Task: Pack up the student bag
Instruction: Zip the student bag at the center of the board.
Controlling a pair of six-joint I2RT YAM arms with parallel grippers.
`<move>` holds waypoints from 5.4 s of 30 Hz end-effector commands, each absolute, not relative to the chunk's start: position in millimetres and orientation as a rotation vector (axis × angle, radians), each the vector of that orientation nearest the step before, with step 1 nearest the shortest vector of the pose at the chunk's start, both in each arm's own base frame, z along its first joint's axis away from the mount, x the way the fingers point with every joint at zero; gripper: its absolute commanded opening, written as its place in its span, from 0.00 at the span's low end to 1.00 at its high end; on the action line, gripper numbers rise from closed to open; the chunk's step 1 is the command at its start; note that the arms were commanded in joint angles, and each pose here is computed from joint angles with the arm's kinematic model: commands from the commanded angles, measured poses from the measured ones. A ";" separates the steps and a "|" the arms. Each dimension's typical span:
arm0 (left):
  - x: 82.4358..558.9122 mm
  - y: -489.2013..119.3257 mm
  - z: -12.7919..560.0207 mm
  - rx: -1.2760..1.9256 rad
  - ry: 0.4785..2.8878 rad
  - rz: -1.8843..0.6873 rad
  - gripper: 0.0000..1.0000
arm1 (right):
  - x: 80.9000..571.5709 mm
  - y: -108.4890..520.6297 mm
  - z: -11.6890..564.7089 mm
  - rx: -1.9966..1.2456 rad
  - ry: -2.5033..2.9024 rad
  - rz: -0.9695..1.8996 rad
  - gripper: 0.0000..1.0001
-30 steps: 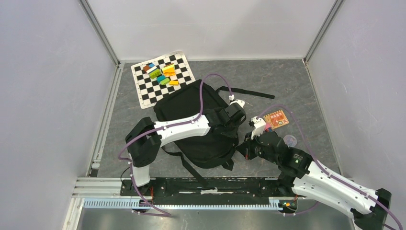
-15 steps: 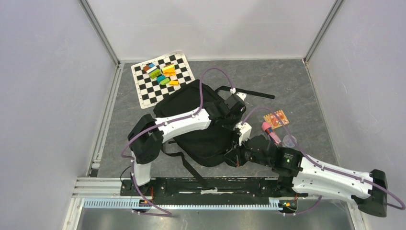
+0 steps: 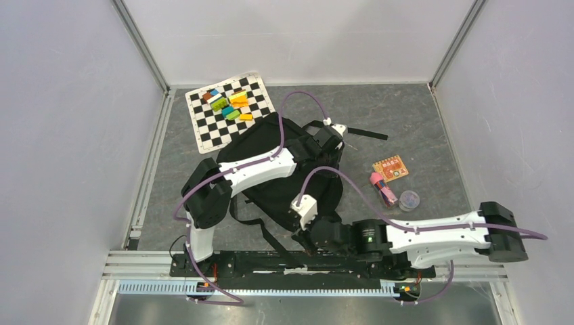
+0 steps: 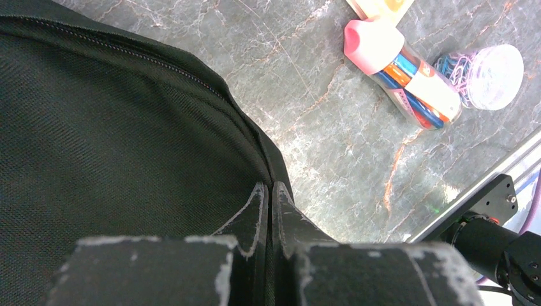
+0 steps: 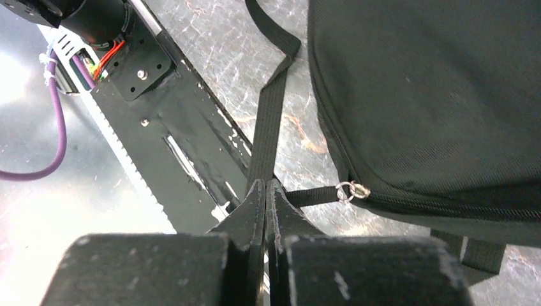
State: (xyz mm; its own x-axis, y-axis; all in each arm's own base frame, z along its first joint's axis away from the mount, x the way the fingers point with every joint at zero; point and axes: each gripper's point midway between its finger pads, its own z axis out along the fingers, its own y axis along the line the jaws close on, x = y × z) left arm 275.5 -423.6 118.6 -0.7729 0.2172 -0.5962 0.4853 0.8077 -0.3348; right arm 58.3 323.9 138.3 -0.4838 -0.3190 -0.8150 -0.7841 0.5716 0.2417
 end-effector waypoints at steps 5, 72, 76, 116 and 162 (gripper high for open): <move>340.3 -443.2 185.9 0.349 2.142 -0.704 0.02 | 37.0 408.2 220.9 -0.801 1.814 1.065 0.00; 94.2 -287.3 169.6 -0.163 2.424 -1.441 0.02 | 212.0 209.9 108.1 -0.208 2.170 0.596 0.40; 113.0 -282.0 172.7 -0.324 2.314 -1.460 0.02 | 216.4 203.6 109.7 -0.180 2.154 0.557 0.07; 148.8 -252.1 177.7 -0.295 2.264 -1.196 0.02 | 125.8 314.6 218.0 -1.322 1.254 0.749 0.76; 189.0 -109.7 145.2 -0.515 2.297 -0.430 0.02 | 145.7 269.8 146.7 -1.250 1.487 0.427 0.00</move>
State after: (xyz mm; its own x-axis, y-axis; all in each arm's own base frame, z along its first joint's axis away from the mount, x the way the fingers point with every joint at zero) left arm 175.4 -157.5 141.9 -0.7551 -0.4607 -0.4665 -0.1224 0.7981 -0.5900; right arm 141.4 282.5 150.3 0.1752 -0.4453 -0.8781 -0.8753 0.3379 -0.3459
